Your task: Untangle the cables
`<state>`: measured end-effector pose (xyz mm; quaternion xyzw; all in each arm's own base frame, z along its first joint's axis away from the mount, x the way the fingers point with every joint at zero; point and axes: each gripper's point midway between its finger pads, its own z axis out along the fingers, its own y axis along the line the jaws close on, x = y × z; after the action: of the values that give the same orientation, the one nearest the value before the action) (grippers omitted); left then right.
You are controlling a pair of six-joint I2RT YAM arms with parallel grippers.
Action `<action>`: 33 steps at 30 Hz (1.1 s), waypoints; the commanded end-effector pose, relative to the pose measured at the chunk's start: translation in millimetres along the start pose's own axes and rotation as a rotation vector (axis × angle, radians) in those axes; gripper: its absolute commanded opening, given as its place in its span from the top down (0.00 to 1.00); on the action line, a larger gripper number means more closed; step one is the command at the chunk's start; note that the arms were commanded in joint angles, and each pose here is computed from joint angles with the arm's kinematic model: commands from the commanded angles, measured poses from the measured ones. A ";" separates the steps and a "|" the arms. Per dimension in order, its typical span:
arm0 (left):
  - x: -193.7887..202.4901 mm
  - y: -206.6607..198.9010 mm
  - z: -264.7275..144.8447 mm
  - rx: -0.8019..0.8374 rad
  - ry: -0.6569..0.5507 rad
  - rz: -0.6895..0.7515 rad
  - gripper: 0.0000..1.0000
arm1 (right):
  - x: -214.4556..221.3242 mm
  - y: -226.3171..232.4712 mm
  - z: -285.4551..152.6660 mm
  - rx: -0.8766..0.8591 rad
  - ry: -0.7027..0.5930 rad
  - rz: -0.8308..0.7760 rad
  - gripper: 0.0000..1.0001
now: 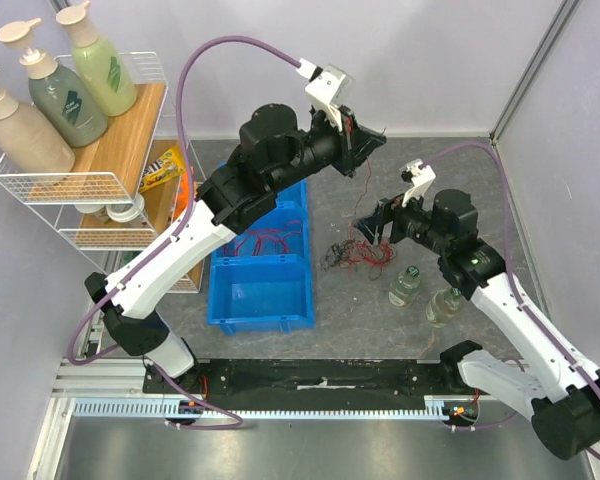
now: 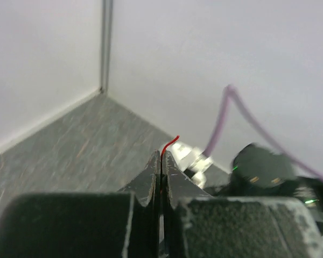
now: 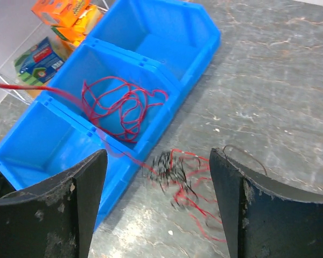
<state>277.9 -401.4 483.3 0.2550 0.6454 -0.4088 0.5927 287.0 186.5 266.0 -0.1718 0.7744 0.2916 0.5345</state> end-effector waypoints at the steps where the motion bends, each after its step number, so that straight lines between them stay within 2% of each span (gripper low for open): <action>1: -85.9 -46.4 -14.0 0.195 -0.207 0.024 0.98 | -22.6 26.6 17.9 -0.089 -0.127 0.058 0.16; 4: -110.2 -56.7 -23.2 0.230 -0.246 0.027 0.98 | -16.2 46.0 27.0 -0.152 -0.156 0.114 0.17; 6: -129.1 -66.5 -36.3 0.263 -0.287 0.011 0.98 | -14.0 38.0 34.7 -0.079 -0.177 0.149 0.18; 10: -156.1 -85.2 -71.9 0.336 -0.348 -0.012 0.98 | -5.1 -39.4 31.6 0.386 -0.152 0.251 0.21; 11: -159.0 -84.8 -79.4 0.329 -0.355 -0.010 0.98 | -8.0 -49.7 27.3 0.445 -0.144 0.243 0.21; 14: -168.9 -73.8 -110.6 0.251 -0.382 -0.008 0.98 | -27.3 -65.3 21.3 0.516 -0.154 0.212 0.19; 16: -178.1 -68.7 -133.5 0.209 -0.421 -0.008 0.98 | -30.2 -93.4 14.4 0.626 -0.122 0.223 0.17; 21: -207.3 -62.4 -189.3 0.145 -0.535 0.042 0.98 | 9.4 -183.5 7.5 0.801 -0.001 0.309 0.13; 25: -202.9 -51.3 -200.6 0.087 -0.544 0.062 0.98 | 25.8 -218.3 -4.1 0.881 0.063 0.307 0.14; 28: -188.9 -44.0 -191.4 0.063 -0.528 0.055 0.98 | 7.7 -212.2 -3.8 0.836 0.034 0.266 0.19; 31: -184.0 -43.3 -182.7 0.063 -0.509 0.045 0.98 | -17.2 -205.4 -6.7 0.805 -0.015 0.225 0.28; 33: -185.9 -46.9 -186.6 0.081 -0.511 0.037 0.98 | -28.8 -211.2 -18.2 0.860 -0.043 0.214 0.30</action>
<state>147.3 -221.9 684.3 0.1710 0.4296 -0.4924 0.7374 397.2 19.6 179.4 0.1605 0.8654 0.0094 0.4745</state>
